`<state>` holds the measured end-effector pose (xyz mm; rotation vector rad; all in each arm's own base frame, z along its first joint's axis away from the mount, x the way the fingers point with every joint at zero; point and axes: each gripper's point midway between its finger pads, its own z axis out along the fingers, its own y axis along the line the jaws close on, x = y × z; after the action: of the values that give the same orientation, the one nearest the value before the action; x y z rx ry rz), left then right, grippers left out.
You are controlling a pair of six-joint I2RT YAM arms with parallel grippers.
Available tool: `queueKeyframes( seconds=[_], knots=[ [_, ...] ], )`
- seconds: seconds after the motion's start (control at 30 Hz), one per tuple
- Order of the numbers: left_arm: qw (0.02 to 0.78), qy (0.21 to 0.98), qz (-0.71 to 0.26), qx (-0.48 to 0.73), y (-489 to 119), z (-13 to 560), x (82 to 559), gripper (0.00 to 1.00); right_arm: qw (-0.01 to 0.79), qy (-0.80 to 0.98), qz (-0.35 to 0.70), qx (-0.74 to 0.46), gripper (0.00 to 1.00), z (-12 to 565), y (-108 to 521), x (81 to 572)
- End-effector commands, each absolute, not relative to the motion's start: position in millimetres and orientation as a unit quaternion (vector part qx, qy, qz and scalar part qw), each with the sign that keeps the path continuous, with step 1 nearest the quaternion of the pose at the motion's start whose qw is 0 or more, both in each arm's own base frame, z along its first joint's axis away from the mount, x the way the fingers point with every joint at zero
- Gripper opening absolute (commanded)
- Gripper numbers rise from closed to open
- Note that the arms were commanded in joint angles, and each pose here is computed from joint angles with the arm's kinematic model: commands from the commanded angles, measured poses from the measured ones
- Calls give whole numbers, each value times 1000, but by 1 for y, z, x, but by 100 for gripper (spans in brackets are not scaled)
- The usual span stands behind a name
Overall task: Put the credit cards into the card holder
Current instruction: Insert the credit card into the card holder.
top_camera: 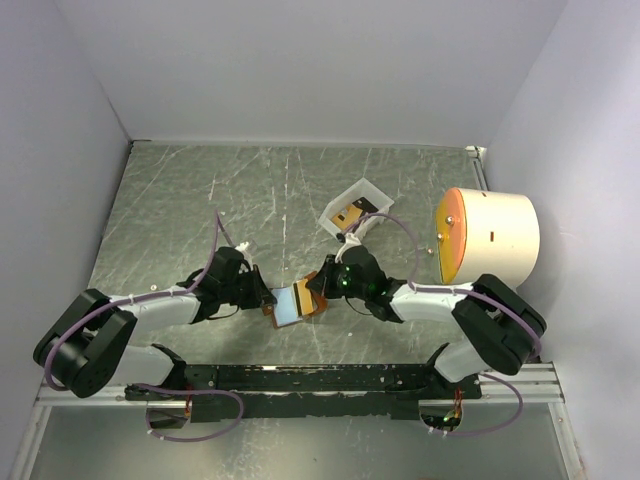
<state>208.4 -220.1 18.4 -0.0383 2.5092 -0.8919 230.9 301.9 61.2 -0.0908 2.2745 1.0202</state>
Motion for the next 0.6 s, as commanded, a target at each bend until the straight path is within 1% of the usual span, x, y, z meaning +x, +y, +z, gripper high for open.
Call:
queueKeyframes(
  seconds=[0.0, 0.27, 0.57],
  knots=[
    [223, 926, -305, -17, -209, 6, 199, 16, 339, 873, 348, -40, 0, 52, 296, 233],
    [223, 926, -305, -17, -209, 6, 199, 16, 329, 880, 342, -37, 0, 42, 298, 231],
    [226, 925, -305, -17, -209, 8, 200, 16, 298, 899, 316, -50, 0, 31, 298, 224]
  ],
)
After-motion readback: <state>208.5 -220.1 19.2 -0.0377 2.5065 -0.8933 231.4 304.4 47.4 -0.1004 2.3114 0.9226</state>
